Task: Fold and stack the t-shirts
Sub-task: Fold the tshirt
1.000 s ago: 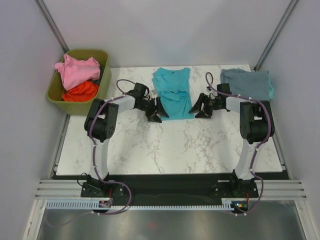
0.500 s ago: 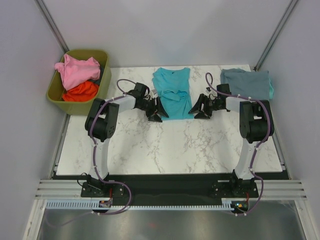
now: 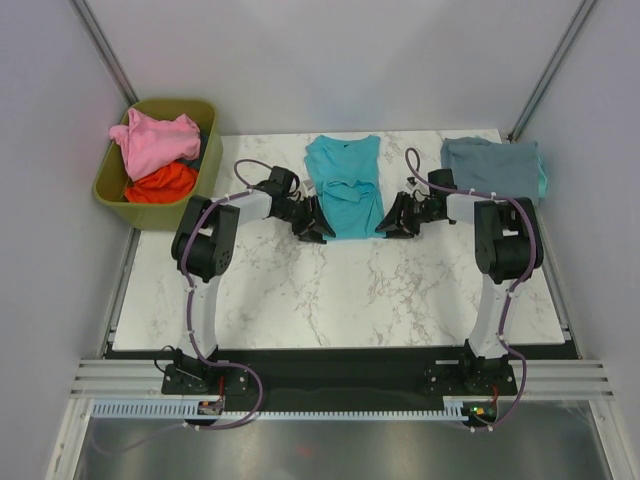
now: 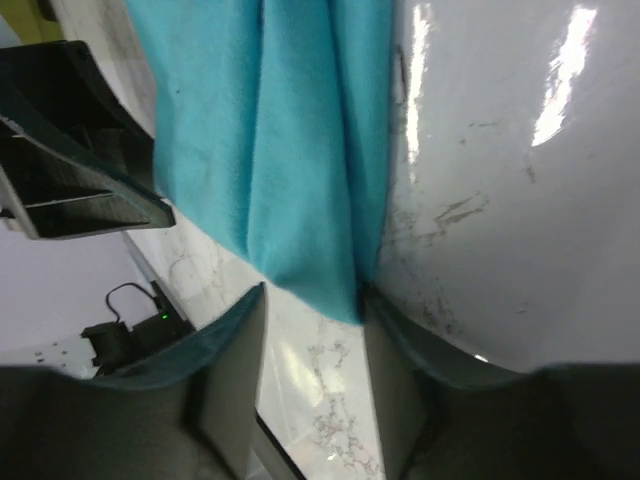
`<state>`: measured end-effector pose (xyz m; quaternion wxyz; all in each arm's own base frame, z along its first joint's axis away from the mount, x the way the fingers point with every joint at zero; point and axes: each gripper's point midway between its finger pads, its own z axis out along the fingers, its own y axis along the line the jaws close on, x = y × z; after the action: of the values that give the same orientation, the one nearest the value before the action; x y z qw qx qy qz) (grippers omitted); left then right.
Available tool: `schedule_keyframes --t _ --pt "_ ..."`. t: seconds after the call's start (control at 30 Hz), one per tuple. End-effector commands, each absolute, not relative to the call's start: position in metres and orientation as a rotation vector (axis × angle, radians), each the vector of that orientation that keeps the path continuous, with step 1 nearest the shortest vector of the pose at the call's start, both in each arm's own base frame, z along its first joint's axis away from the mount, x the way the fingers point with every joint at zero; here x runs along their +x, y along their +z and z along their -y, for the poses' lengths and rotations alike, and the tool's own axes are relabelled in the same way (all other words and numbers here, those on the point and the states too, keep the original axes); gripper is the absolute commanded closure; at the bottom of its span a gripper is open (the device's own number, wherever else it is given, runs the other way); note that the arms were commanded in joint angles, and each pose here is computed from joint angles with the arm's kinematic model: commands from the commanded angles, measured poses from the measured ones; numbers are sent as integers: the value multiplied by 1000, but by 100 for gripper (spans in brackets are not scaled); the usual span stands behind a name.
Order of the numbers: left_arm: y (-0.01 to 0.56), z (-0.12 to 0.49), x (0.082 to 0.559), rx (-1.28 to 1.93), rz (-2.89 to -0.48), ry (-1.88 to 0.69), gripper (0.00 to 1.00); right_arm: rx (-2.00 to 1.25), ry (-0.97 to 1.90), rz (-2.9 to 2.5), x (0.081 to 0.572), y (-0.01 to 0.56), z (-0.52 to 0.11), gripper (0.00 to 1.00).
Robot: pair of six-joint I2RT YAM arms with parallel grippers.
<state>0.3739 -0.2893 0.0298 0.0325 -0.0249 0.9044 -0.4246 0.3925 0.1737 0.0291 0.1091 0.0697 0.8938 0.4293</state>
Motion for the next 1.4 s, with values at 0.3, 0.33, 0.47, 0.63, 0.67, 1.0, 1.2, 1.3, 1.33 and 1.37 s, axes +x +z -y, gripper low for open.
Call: schedule_keyframes --t 0.3,0.33,0.47,0.63,0.67,1.0,1.2,1.3,1.33,1.37 --pt "30 292 383 -134 -2762 -1293 96 204 1170 -2672 392 11 -170 99" --pt "33 291 383 -129 -2754 -1291 98 195 1165 -2665 393 14 -170 100" --pt "59 291 383 -93 -2700 -1301 98 151 1155 -2618 397 35 -170 100" --pt "100 288 373 -45 -2622 -1316 98 89 1146 -2544 391 74 -169 100" --pt "107 286 371 -39 -2607 -1318 98 86 1148 -2537 388 79 -169 100" --pt "165 283 350 44 -2484 -1341 98 95 1171 -2448 359 130 -169 100" --pt "172 283 323 77 -2481 -1351 98 42 1174 -2405 343 153 -177 100" --pt "169 280 308 83 -2495 -1353 98 28 1182 -2414 331 152 -182 100" --pt "149 269 287 157 -2576 -1294 98 19 1190 -2428 324 149 -186 100" --pt "148 267 283 159 -2580 -1285 98 10 1184 -2430 322 148 -188 100"
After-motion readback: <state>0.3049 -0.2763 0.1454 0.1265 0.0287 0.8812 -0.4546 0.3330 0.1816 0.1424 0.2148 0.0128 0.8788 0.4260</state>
